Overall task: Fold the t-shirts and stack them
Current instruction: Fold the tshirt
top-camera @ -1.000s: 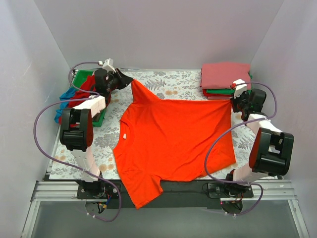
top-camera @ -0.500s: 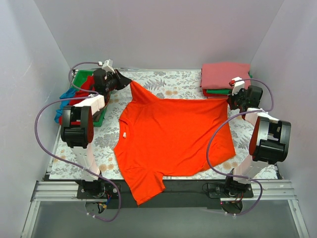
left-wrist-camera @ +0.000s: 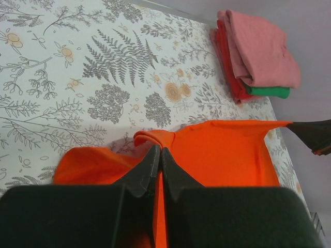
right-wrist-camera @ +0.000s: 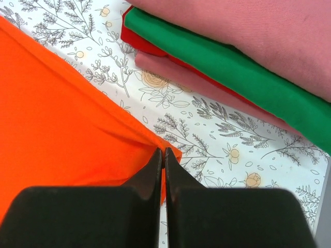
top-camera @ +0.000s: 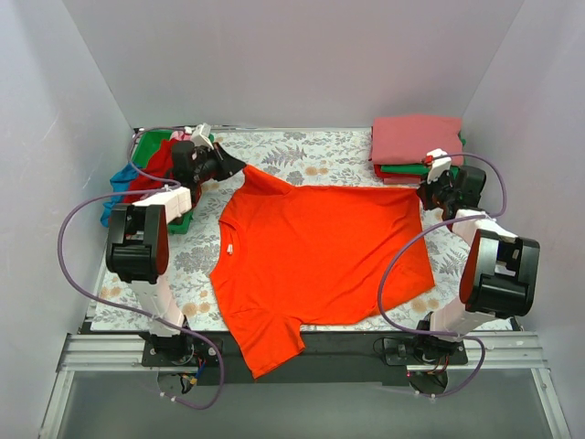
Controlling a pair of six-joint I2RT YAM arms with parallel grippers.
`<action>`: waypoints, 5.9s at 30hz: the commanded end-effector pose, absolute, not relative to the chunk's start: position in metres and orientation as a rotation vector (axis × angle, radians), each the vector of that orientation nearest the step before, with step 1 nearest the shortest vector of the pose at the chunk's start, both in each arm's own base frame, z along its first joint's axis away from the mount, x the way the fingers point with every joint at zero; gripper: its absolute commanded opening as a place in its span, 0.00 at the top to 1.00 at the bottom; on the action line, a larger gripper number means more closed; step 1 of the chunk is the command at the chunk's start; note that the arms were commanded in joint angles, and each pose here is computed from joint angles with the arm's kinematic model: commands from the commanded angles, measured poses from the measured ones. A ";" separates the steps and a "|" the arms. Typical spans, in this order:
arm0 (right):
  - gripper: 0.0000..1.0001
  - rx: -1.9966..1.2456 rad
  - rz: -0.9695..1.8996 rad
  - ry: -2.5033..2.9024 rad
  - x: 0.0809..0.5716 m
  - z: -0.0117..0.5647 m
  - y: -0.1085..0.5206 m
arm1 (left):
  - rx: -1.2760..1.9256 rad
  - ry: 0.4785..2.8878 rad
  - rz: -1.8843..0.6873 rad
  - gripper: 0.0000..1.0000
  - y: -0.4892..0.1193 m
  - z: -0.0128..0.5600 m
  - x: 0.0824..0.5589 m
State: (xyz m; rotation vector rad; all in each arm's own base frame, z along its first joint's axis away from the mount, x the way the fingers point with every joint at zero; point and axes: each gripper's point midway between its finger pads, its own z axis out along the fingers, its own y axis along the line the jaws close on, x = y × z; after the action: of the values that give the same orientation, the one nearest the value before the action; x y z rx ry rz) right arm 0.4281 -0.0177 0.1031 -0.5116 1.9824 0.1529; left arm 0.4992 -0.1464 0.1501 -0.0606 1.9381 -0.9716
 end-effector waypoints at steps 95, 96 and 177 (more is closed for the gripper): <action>0.34 -0.407 0.238 2.097 0.356 0.106 -0.048 | -0.073 2.059 -0.990 1.00 -0.137 0.161 0.320; 0.32 -0.411 0.259 2.092 0.354 0.109 -0.045 | -0.070 2.061 -0.992 1.00 -0.138 0.162 0.319; 0.28 -0.408 0.472 2.078 0.332 0.111 -0.022 | 0.356 2.728 -0.840 1.00 -0.231 0.067 0.335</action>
State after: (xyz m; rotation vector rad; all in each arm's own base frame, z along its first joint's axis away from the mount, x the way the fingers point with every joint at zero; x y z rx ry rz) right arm 0.3304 -0.0217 0.1050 -0.4116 2.0958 0.4528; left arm 0.3438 -0.2220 0.0363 0.3031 2.7946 -0.7561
